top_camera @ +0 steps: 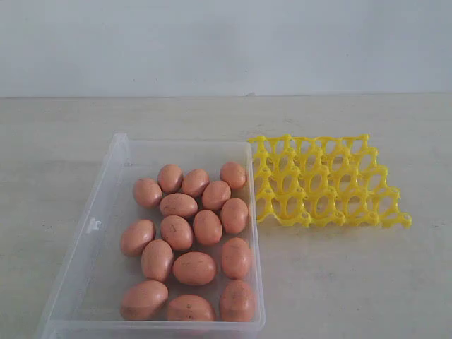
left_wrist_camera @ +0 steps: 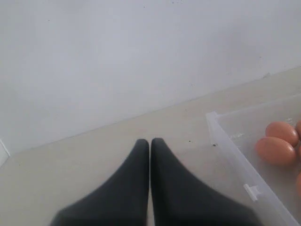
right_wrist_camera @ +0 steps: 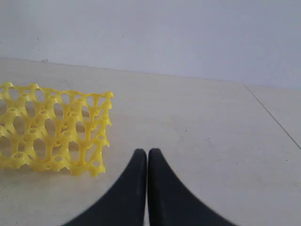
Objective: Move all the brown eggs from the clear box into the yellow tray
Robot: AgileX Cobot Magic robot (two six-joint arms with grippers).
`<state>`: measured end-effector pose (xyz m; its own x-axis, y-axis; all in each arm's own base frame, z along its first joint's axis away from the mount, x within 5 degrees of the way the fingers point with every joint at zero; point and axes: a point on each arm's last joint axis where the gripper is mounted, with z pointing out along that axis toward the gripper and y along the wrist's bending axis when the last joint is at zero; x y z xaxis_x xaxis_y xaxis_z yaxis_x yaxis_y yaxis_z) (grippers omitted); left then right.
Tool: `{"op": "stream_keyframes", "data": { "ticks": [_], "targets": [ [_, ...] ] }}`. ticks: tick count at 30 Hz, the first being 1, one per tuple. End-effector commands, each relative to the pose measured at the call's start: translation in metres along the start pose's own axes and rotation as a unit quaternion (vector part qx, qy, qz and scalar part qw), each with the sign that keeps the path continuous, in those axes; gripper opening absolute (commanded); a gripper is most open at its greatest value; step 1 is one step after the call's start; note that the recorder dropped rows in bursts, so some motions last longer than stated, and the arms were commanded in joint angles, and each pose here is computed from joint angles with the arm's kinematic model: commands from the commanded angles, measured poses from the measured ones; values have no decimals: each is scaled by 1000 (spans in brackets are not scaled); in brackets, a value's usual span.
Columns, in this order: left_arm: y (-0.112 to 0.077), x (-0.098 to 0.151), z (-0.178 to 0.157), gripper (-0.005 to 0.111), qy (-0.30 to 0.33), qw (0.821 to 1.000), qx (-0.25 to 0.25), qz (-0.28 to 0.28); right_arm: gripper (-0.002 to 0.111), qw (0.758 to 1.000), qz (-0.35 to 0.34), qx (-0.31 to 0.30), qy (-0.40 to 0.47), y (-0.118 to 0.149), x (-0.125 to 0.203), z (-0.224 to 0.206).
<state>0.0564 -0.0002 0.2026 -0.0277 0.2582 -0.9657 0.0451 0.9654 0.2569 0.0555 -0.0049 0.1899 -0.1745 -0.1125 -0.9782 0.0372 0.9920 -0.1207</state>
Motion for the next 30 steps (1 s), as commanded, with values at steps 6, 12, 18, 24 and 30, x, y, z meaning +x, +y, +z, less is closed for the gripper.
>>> {"op": "stream_keyframes", "data": {
  "ticks": [6,12,18,24,30],
  "targets": [
    [-1,-2,0,1,-16,1000,3,1,1,1000,1,3,-9,0,-2,0],
    [0,0,0,1,-6,1000,1,9,1,1000,9,1,-27,0,-5,-1],
    [1,6,0,1,27,1000,-4,9,1,963,251,-36,-95,2,-18,-2],
    [2,16,-1,1,87,996,-12,6,1,845,337,-62,-412,-16,-73,-34],
    [2,18,-2,1,93,996,-13,6,1,943,205,-69,-254,-9,-152,8]
  ]
}}
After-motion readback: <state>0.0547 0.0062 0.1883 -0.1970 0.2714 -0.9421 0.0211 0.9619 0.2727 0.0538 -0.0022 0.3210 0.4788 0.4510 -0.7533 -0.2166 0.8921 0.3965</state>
